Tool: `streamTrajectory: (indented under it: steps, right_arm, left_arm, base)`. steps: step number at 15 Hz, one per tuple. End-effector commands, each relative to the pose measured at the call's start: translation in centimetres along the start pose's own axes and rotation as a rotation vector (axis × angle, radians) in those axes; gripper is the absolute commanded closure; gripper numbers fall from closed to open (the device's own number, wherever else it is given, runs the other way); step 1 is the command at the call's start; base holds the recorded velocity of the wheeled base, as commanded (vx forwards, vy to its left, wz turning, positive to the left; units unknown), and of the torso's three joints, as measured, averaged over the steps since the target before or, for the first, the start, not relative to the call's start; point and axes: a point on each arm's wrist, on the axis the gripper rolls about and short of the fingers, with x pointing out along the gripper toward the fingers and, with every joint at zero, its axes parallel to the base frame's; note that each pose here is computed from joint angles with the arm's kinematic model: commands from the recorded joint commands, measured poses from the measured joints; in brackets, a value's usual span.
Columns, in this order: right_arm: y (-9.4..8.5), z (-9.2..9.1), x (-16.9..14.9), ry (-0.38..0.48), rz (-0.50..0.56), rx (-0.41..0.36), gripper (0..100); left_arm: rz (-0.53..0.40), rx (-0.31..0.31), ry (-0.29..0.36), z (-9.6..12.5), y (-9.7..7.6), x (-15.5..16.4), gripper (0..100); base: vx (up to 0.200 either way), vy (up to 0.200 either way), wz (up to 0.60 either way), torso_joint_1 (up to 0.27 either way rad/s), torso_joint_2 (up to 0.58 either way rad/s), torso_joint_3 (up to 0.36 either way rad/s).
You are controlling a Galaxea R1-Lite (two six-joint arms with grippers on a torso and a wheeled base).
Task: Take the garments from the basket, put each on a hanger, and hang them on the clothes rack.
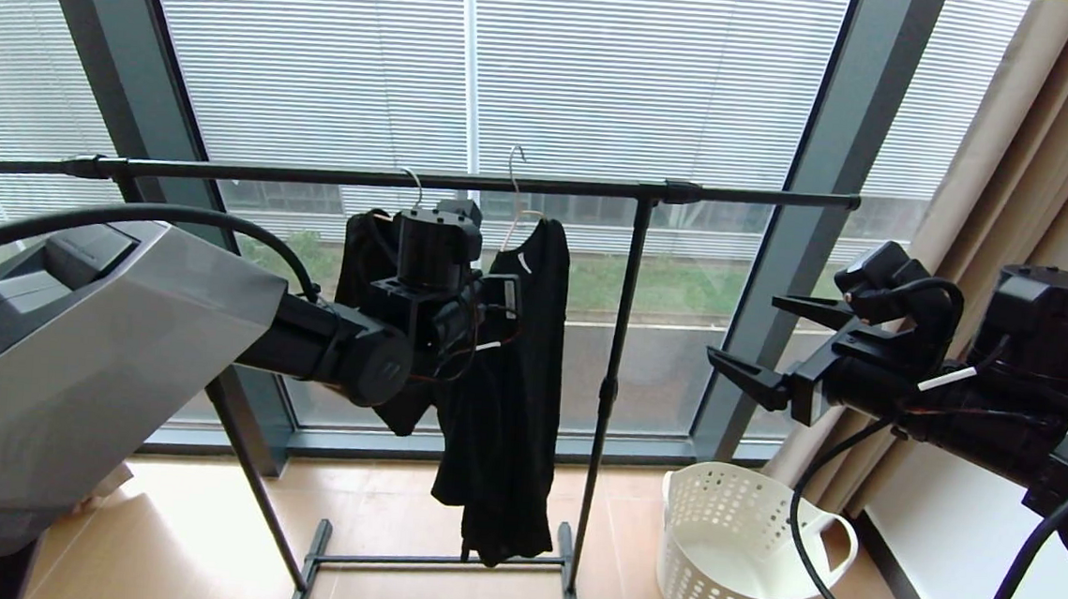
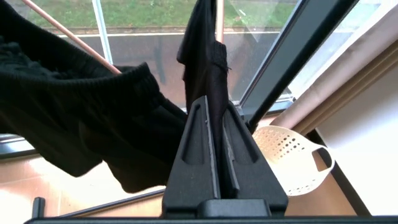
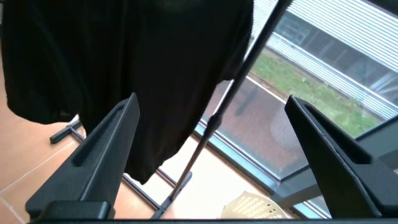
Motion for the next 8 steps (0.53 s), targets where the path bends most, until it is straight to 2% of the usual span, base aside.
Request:
streamTrajectory:
  steps: [1,8]
  right_arm:
    - [0.0,0.0,0.0,-0.001,0.000,-0.001,0]
    - [0.0,0.0,0.0,0.000,0.001,-0.001,0]
  left_arm:
    - [-0.005,0.002,0.008,-0.4,-0.3,0.1,100]
    - [0.005,0.001,0.001,-1.0,-0.4,1.5,100]
  base:
    - [0.000,0.000,0.00,0.000,0.00,0.000]
    - [0.000,0.000,0.00,0.000,0.00,0.000]
